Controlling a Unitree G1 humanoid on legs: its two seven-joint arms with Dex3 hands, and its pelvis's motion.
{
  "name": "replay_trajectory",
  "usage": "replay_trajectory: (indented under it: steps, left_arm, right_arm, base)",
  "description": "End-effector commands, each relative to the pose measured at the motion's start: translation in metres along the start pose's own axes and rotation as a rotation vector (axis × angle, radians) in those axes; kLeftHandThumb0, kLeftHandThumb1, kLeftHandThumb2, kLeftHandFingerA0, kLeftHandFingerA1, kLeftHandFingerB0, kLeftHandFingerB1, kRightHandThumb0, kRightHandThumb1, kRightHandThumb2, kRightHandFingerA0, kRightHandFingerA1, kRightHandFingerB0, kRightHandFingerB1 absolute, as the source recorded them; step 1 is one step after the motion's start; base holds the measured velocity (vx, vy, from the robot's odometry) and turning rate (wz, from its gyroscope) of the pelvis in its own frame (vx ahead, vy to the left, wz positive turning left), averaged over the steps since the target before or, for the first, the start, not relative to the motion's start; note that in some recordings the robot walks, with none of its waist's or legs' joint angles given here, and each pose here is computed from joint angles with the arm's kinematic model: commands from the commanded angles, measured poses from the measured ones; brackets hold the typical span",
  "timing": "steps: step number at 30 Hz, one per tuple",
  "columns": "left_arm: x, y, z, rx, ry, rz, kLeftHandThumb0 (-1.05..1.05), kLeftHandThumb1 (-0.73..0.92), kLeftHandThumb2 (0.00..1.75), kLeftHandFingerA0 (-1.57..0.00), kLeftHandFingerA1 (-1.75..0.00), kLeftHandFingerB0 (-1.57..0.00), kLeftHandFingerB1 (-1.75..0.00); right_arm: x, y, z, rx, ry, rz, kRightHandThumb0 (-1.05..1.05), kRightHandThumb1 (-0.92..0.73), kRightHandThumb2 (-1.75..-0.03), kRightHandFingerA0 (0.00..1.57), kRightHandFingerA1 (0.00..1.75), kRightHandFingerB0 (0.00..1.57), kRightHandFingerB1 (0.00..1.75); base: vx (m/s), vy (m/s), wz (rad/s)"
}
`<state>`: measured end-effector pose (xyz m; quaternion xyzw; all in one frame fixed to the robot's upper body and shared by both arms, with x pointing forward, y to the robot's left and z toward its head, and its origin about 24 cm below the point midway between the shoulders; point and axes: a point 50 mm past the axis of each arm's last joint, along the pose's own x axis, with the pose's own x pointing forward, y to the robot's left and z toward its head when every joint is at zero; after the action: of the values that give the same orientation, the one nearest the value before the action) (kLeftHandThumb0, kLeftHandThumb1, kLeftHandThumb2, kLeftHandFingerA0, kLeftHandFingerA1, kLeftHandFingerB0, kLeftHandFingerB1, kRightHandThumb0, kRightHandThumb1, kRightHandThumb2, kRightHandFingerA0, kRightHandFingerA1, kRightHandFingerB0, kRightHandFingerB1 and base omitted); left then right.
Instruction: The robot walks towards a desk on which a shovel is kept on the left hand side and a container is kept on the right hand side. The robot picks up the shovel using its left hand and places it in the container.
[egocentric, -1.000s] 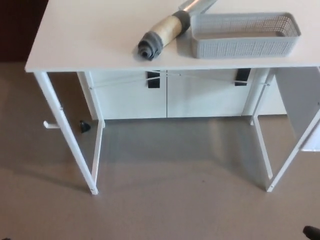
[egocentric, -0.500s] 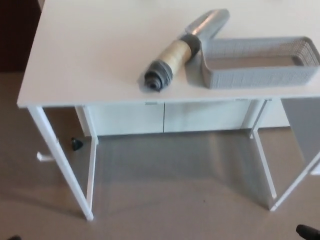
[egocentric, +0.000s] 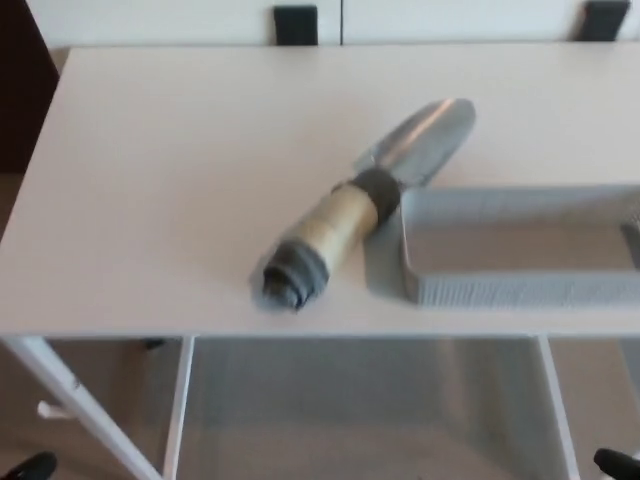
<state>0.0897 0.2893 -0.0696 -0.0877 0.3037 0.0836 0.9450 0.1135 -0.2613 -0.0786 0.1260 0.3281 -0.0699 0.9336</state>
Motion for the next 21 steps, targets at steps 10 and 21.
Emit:
replay_trajectory:
  steps: [10, 21]
  left_arm:
    - [-0.022, -0.021, -0.026, 0.034, 0.136, -0.1, -0.32, 0.58, 0.58, -0.45, -0.36, -0.42, -0.34]
    - [-0.025, -0.031, -0.041, 0.086, 0.18, -0.187, -0.35, 0.59, 0.58, -0.44, -0.36, -0.37, -0.33]
  right_arm:
    - [-0.007, -0.002, -0.008, -0.023, 0.001, -0.007, -0.1, -0.42, -0.52, 0.66, 0.62, 0.54, 0.54]
    - [-0.008, 0.003, -0.01, 0.0, 0.004, -0.001, -0.08, -0.45, -0.52, 0.65, 0.64, 0.54, 0.56]
  base:
    - [0.19, 0.052, -0.24]
    - [0.04, 0.053, -0.19]
